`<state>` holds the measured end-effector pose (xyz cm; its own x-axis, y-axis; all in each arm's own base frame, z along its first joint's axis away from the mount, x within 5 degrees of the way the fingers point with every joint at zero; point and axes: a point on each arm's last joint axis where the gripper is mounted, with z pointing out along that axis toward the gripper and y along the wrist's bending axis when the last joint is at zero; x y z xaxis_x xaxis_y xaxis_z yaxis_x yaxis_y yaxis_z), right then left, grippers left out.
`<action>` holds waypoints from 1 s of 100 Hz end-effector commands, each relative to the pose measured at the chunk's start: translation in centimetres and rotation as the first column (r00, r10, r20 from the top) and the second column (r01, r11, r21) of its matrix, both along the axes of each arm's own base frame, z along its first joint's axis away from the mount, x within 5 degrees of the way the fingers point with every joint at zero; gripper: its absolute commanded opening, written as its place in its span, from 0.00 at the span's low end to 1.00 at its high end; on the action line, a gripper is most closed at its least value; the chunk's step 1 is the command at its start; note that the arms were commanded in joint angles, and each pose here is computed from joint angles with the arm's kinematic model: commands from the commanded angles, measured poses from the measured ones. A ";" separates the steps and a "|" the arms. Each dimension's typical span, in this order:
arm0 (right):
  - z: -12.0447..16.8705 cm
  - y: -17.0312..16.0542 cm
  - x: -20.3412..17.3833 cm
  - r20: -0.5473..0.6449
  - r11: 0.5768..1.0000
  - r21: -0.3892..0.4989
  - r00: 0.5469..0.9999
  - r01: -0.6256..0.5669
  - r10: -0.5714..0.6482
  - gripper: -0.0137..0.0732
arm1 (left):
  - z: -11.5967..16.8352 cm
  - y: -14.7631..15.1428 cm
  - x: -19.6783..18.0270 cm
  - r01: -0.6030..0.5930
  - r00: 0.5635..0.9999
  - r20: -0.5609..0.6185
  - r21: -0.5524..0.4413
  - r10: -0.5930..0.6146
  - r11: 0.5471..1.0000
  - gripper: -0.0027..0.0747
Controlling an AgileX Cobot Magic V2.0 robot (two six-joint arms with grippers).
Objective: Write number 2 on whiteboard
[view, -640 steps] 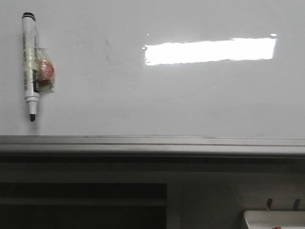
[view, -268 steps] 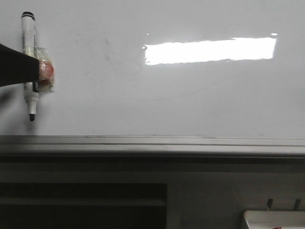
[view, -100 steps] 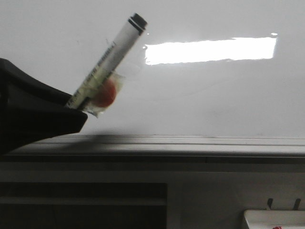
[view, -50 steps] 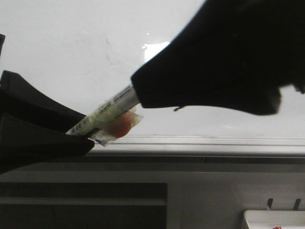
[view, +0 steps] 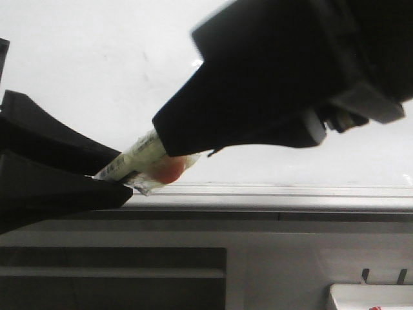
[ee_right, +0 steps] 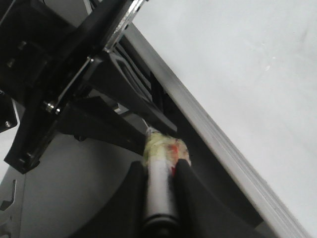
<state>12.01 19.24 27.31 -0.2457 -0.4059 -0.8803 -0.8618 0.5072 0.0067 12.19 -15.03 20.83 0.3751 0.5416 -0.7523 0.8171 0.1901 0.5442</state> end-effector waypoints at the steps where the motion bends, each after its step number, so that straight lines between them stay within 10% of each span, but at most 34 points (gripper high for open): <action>1: 1.5 0.2 0.4 0.059 0.998 0.060 0.998 0.013 -0.017 0.07 | 1.7 -0.5 0.1 0.017 1.000 0.025 -0.115 -0.014 0.993 0.01; 17: 1.7 0.2 0.6 0.075 0.996 0.089 0.997 0.027 -0.034 0.07 | 1.8 -0.4 0.2 -0.011 1.000 0.003 -0.145 0.012 0.989 0.07; 39: 2.0 0.2 0.6 0.090 0.994 0.108 0.995 0.033 -0.043 0.07 | 3.8 0.6 0.5 -0.177 0.984 -0.095 -0.337 0.154 0.925 0.73; 48: 2.8 -0.2 0.5 0.120 0.988 0.152 0.991 0.040 -0.059 0.07 | 5.5 1.8 0.2 -0.264 0.964 -0.145 -0.440 0.222 0.858 0.82; 69: 4.7 -1.0 0.3 0.188 0.966 0.255 0.977 0.053 -0.103 0.07 | 7.6 4.7 -2.1 -0.302 0.953 -0.120 -0.475 0.279 0.827 0.68; 92: 4.8 -0.5 1.5 0.161 0.966 0.243 0.978 0.089 -0.131 0.08 | 9.0 6.1 -3.3 -0.304 0.950 -0.128 -0.573 0.284 0.761 0.01; 100: 5.6 -0.9 2.6 0.156 0.961 0.243 0.972 0.132 -0.173 0.08 | 9.0 6.1 -3.3 -0.305 0.950 -0.127 -0.568 0.284 0.765 0.01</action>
